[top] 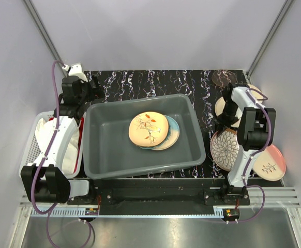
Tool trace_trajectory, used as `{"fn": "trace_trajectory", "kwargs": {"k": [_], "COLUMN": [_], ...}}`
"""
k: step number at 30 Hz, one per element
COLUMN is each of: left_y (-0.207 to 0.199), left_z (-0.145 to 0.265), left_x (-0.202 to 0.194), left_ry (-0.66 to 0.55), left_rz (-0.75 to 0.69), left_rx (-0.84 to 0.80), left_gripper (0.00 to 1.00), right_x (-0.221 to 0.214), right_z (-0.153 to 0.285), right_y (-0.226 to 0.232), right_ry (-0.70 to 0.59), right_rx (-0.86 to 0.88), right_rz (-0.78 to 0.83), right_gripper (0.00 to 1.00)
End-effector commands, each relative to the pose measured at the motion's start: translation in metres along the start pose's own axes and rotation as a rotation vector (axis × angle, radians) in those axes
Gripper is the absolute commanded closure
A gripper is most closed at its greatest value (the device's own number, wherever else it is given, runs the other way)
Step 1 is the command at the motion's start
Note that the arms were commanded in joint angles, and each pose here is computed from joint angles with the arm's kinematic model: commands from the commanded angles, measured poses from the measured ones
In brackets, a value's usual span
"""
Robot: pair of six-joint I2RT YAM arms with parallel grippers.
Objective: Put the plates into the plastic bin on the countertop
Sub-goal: Pick up the plate at the center of the board, then place the plate in the plastic bin.
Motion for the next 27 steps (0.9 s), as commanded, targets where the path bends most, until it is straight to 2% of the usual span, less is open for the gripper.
{"fn": "trace_trajectory", "kwargs": {"k": [1,10,27], "left_y": [-0.001,-0.001,-0.005], "left_z": [-0.001,0.002,0.004], "left_x": [0.011,0.014,0.017], "left_ry": [-0.062,-0.072,-0.083], "left_rz": [-0.002,-0.004,0.008], "left_rx": [0.004,0.000,-0.019], "left_gripper": [0.01,0.01,0.01], "right_x": [0.013,0.015,0.007], "right_z": [0.064,0.106,0.214], "right_y": [0.038,0.043,0.020], "right_ry": [-0.170,-0.252,-0.588], "right_rx": [0.432,0.556,0.673], "right_rz": [0.093,0.158,0.319], "right_gripper": [1.00,1.00,1.00]}}
Point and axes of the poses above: each gripper's point midway between its finger pads, its own z axis back along the fingers, its own y axis along the line the jaws close on, x = y × z, the point moved 8 cm from there along z, back along the fingers, and after that the axes turned 2 degrees about z, right-handed, at the moved point
